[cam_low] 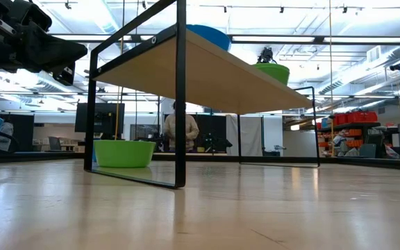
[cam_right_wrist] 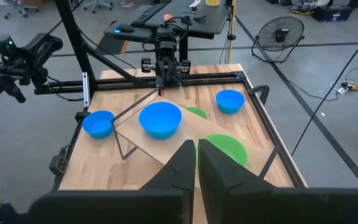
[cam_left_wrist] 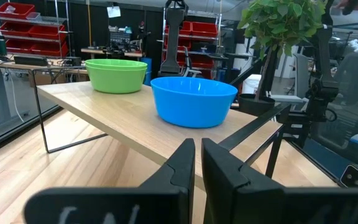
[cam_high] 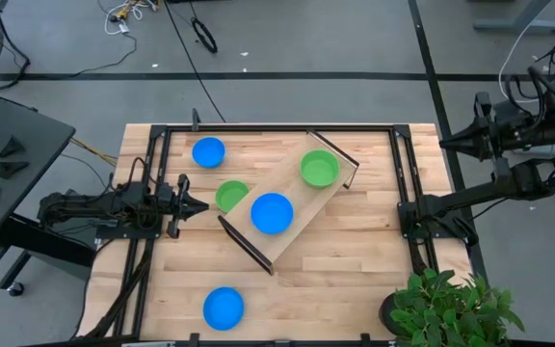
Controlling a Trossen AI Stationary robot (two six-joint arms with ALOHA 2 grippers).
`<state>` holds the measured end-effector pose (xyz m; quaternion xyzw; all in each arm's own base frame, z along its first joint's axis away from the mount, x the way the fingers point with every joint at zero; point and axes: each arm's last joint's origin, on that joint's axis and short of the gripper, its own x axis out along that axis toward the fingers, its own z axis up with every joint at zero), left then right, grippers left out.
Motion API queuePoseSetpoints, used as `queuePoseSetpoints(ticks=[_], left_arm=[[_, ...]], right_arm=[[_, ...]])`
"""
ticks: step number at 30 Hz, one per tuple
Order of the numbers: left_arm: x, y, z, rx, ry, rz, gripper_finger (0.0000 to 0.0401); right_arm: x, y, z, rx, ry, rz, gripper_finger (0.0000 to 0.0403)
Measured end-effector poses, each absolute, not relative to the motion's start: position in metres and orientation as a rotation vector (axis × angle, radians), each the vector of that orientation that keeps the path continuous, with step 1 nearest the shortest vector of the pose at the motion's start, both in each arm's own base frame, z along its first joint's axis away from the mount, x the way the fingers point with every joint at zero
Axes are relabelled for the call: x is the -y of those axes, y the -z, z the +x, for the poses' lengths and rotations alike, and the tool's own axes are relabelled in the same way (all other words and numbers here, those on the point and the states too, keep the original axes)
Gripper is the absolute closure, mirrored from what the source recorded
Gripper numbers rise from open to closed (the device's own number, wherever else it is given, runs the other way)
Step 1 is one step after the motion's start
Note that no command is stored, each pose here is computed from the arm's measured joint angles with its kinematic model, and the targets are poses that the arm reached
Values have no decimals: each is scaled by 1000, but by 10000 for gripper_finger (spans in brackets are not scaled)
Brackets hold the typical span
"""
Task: Pick & Place Mini bowls
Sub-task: Stack the bottom blue bowl on top of the blue bowl on the shelf
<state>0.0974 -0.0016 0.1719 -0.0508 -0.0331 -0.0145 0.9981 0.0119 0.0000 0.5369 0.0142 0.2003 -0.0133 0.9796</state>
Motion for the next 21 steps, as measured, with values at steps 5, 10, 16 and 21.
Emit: queuePoseSetpoints(ticks=[5,10,16,21], left_arm=[[2,-172,97,66,29,-101,369],[2,-172,97,66,30,-101,369],[2,-172,97,66,30,-102,369],[2,-172,97,66,29,-101,369]], right_arm=[[0,-539,13,-382,27,28,380],[0,-540,14,-363,27,27,380],[0,-543,15,-330,27,26,380],[0,-544,15,-327,27,26,380]])
